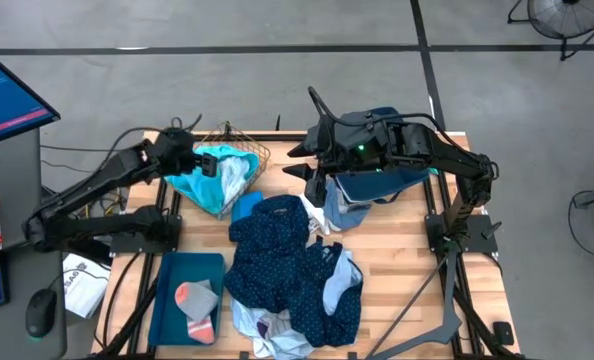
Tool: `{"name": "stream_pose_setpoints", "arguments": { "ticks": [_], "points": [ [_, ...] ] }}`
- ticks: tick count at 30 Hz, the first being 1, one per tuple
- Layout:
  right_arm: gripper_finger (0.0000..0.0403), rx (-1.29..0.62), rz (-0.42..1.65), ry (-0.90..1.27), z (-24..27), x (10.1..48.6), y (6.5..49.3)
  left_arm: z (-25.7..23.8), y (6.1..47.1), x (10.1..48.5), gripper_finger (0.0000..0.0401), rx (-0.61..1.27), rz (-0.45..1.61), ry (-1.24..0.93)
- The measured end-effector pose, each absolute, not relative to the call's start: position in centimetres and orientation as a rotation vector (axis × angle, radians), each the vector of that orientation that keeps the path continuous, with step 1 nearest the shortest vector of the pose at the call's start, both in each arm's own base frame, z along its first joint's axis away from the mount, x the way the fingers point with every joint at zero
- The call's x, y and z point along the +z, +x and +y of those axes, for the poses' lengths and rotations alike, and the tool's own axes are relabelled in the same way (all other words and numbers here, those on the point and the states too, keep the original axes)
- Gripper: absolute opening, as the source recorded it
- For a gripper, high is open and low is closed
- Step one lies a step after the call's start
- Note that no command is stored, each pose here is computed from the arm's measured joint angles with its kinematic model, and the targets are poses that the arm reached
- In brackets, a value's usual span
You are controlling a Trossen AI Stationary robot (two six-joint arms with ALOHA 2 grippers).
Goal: Pick & Place Cloths
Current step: Put the blue shorts into the brown wire basket
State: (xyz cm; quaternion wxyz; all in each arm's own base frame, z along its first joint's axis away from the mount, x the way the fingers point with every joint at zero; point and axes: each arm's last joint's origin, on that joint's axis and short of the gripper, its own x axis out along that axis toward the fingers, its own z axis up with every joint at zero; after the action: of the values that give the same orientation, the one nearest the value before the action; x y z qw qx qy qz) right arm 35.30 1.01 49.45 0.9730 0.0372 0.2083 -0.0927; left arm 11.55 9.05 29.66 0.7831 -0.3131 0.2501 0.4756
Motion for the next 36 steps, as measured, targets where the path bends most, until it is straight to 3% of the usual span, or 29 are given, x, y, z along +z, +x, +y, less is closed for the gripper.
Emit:
{"name": "stream_pose_setpoints", "arguments": {
  "ticks": [8,12,16,36],
  "points": [
    [0.0172,-0.175,0.422,0.073,1.4,49.5,35.3,9.0,10.4,32.1,0.0278,1.075,0.477,-0.667],
    [0.0172,-0.169,0.426,0.071,1.6,49.4,35.3,9.0,8.8,31.1,0.0278,1.277,0.624,-0.629],
    [0.0172,-0.167,0.438,0.064,1.7,49.3,35.2,8.9,7.8,30.5,0.0278,1.341,0.717,-0.657],
    [0.0173,-0.163,0.442,0.042,1.7,49.3,35.2,11.0,4.8,27.2,0.0279,1.682,0.628,-0.928]
  ]
}}
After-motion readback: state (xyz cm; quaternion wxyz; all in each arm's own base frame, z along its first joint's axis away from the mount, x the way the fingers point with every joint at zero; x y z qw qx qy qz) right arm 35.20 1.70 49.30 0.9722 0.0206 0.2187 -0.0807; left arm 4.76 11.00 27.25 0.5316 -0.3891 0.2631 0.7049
